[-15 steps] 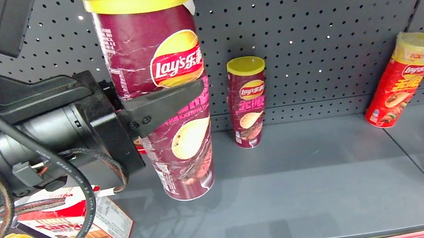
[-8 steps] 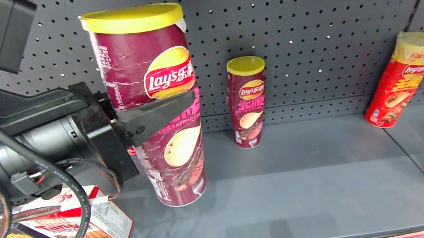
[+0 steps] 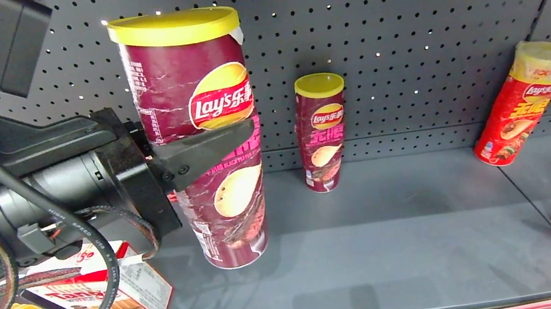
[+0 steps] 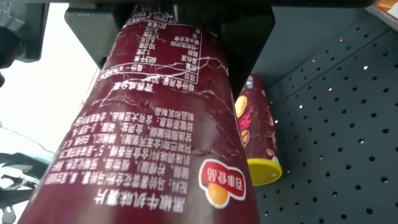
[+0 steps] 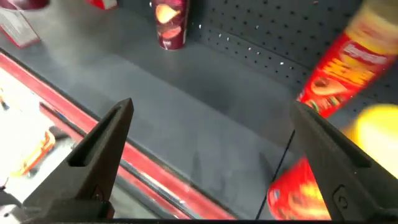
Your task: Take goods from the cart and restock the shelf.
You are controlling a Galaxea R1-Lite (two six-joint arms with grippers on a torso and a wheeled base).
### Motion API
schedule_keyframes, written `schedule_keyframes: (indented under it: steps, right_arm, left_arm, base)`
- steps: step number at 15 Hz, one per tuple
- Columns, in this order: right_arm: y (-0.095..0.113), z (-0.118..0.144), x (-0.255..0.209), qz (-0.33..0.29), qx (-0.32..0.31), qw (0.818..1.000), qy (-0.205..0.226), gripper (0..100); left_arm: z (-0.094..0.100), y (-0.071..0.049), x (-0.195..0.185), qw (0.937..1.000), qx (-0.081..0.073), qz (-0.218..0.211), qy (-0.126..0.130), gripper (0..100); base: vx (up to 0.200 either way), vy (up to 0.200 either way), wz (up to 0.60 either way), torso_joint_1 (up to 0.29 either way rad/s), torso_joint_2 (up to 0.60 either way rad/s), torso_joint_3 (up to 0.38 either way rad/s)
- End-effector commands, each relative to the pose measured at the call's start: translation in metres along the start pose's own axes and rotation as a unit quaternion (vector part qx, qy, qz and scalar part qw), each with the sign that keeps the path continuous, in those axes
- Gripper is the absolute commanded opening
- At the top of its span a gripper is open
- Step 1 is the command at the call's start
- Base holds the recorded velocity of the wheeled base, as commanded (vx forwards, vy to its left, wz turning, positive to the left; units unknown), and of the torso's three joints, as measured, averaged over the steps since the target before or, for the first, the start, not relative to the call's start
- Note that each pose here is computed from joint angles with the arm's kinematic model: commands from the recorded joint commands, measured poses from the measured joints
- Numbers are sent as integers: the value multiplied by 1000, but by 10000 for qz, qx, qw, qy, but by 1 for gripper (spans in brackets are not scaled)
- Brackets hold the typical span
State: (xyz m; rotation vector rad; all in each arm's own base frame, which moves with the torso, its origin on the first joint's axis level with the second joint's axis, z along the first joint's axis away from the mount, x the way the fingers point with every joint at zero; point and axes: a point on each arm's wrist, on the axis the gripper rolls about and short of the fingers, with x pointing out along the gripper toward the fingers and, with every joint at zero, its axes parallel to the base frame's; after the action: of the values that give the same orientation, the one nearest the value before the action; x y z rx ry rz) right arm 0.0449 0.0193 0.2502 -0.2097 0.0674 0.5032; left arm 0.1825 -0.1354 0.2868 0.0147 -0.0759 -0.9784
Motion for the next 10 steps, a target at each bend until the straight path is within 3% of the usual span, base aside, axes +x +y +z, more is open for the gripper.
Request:
schedule_keyframes:
  steps: [1,5,8,10]
  right_arm:
    - [-2,8,43,290,-48,9989,379,100]
    - [-11,30,105,328,-6,9992,232,100]
    - [-10,40,146,935,206,9952,191,100]
    - [-11,41,171,997,213,9944,279,100]
  left_arm:
    - [-2,3,1,10000,-14,57,35,0]
    - [0,11,-1,9997,10,226,7,0]
    - [0,12,-2,9996,9,287,16,0]
    - [-1,12,-2,9995,-27,303,30,0]
  base:
    - [0,0,0,0,0,0]
    - [0,0,0,0,0,0]
    - [0,0,0,0,0,0]
    - [0,0,0,0,0,0]
